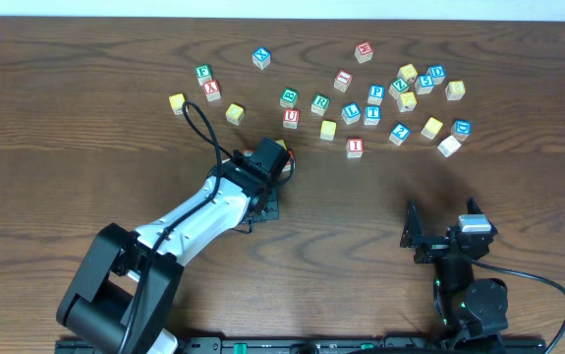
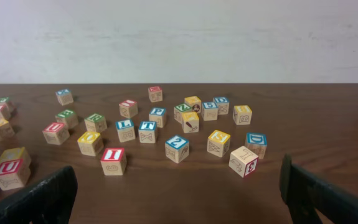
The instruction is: Spell out NEURIPS
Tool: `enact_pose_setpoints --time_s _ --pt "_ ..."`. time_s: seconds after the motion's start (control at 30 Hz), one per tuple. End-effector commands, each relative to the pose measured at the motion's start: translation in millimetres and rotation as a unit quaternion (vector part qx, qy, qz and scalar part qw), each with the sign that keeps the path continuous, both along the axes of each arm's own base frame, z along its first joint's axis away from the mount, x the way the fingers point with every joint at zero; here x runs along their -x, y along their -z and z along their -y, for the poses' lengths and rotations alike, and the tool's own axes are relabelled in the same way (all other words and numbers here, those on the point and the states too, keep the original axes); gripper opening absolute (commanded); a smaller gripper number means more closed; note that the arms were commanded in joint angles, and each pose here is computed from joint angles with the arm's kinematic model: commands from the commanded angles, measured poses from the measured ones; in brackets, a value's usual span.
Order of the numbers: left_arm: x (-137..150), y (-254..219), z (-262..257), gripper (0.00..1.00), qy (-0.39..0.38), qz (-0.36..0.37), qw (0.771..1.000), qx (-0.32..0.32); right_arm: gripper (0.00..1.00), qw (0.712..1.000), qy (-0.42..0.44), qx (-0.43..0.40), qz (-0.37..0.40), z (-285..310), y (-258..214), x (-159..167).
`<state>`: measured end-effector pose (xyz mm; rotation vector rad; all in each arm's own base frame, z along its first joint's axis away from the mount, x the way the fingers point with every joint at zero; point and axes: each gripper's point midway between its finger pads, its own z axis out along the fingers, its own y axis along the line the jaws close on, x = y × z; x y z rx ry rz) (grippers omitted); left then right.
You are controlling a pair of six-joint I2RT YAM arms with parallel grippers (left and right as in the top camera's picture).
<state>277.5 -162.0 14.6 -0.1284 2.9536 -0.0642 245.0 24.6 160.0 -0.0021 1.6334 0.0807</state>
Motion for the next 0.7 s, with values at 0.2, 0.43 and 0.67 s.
enact_pose_setpoints --time_s 0.2,0.43,0.67 --pt "1.9 5.8 -5.7 0.07 -0.006 -0.002 1.000 -0.014 0.99 1.000 0.007 -0.006 -0.002 2.8 1.0 -0.1" --pt "5.3 6.4 -6.8 0.07 -0.005 -0.010 1.000 -0.016 0.99 1.000 0.007 -0.006 -0.002 2.8 1.0 -0.1" --pt "17.3 8.0 -4.1 0.07 -0.001 -0.039 0.999 -0.005 0.99 1.000 0.007 -0.006 -0.002 2.8 1.0 -0.1"
